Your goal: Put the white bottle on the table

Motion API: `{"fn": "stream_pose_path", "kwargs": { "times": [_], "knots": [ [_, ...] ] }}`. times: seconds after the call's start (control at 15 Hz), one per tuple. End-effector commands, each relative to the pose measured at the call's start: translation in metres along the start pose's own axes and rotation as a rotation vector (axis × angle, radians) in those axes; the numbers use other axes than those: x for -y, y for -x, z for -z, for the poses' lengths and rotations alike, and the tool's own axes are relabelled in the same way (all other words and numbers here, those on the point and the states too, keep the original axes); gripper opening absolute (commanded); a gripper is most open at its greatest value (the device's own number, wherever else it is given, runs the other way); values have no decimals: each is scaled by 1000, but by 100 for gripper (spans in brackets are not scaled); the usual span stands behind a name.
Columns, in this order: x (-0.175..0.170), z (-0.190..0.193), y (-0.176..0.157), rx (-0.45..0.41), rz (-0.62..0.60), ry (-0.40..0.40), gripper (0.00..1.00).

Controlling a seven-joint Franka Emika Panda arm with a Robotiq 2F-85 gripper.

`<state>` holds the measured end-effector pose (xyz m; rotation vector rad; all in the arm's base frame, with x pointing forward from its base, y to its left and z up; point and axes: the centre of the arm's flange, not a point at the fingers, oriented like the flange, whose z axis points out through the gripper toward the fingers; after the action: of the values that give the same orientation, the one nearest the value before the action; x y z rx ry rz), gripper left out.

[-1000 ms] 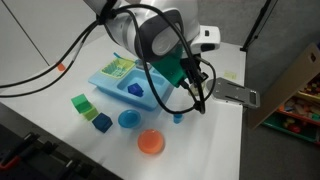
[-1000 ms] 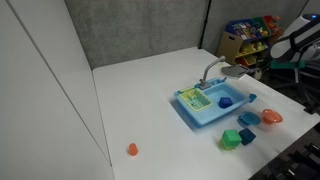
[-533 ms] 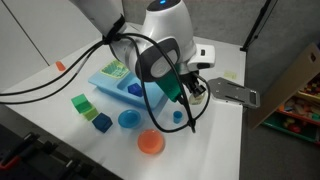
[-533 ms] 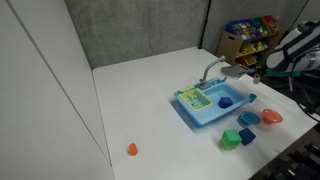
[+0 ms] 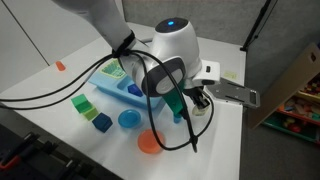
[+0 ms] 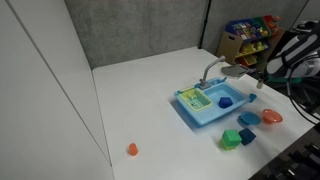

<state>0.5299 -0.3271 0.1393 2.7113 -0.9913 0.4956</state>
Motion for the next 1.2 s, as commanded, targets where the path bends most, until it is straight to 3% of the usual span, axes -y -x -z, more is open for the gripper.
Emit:
{"fn": "stream_pose_path", "kwargs": {
  "times": [0.0, 0.8, 0.87, 0.93, 1.0, 1.13],
  "knots": [
    [-11, -24, -4, -16, -30, 14, 8],
    [-19, -63, 21, -20, -59, 36, 9],
    [-19, -63, 21, -20, -60, 35, 17],
    [-20, -61, 20, -18, -61, 33, 49],
    [-20, -57, 18, -17, -61, 27, 51],
    [-18, -48, 15, -17, -59, 18, 65]
  ]
}}
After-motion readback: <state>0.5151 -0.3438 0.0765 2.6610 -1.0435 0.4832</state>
